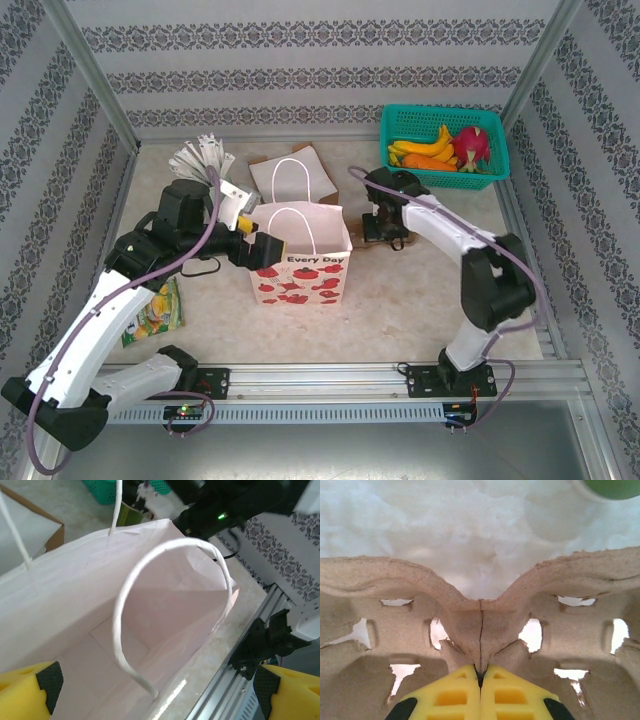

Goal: Pack the takeout coffee

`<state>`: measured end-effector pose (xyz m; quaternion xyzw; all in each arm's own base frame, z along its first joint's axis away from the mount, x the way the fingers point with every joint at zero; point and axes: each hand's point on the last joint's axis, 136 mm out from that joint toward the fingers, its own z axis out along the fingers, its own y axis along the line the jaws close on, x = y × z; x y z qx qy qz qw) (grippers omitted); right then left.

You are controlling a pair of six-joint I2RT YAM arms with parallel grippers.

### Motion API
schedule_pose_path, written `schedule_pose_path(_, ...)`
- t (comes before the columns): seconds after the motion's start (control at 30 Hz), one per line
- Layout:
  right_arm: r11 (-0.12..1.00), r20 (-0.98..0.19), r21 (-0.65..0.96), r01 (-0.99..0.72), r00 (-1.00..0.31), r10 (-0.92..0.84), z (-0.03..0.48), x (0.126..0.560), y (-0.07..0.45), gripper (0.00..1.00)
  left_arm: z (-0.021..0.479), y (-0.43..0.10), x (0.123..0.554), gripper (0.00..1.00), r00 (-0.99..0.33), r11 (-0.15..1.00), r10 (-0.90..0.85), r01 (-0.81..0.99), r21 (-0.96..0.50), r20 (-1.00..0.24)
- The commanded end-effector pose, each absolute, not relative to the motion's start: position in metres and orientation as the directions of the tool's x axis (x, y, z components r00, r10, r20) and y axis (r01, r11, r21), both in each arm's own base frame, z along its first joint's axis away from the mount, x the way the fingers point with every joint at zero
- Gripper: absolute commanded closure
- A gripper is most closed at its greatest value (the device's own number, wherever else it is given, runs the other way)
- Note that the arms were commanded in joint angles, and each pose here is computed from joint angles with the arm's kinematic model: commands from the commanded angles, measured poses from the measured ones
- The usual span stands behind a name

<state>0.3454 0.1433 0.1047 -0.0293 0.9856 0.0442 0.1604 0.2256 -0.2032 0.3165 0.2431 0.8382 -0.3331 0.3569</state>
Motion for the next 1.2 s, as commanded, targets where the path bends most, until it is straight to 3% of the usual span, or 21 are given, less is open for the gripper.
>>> schedule_pose_path(0.0, 0.996, -0.326, 0.084, -0.027, -0.945, 0.002, 0.142, 0.318, 0.121, 1.0, 0.326, -0.217, 0.235, 0.08, -0.508, 0.617, 0.23, 0.736, -0.279, -0.83)
schedule_pose_path(0.3, 0.99, -0.365, 0.109, 0.087, -0.923, 0.122, 0.222, 0.276, 0.077, 1.0, 0.337, -0.245, 0.225, 0.61, -0.395, 0.511, 0.265, 0.831, -0.219, -0.879)
schedule_pose_path(0.53, 0.927, -0.423, 0.364, 0.088, -0.871, 0.248, 0.301, 0.271, 0.101, 1.0, 0.342, -0.258, 0.23, 0.91, -0.33, 0.512, 0.286, 0.846, -0.148, -0.9)
schedule_pose_path(0.8, 0.697, -0.378, 0.714, -0.071, -0.877, 0.298, 0.382, 0.27, 0.181, 1.0, 0.336, -0.269, 0.228, 0.99, -0.253, 0.495, 0.324, 0.866, -0.065, -0.912)
schedule_pose_path(0.93, 0.466, -0.275, 0.875, -0.131, -0.927, 0.256, 0.41, 0.263, 0.235, 1.0, 0.337, -0.269, 0.224, 1.0, -0.212, 0.478, 0.321, 0.877, -0.035, -0.923)
schedule_pose_path(1.17, 0.333, -0.195, 0.933, -0.138, -0.97, 0.142, 0.416, 0.25, 0.276, 1.0, 0.334, -0.267, 0.22, 1.0, -0.18, 0.468, 0.317, 0.884, -0.011, -0.931)
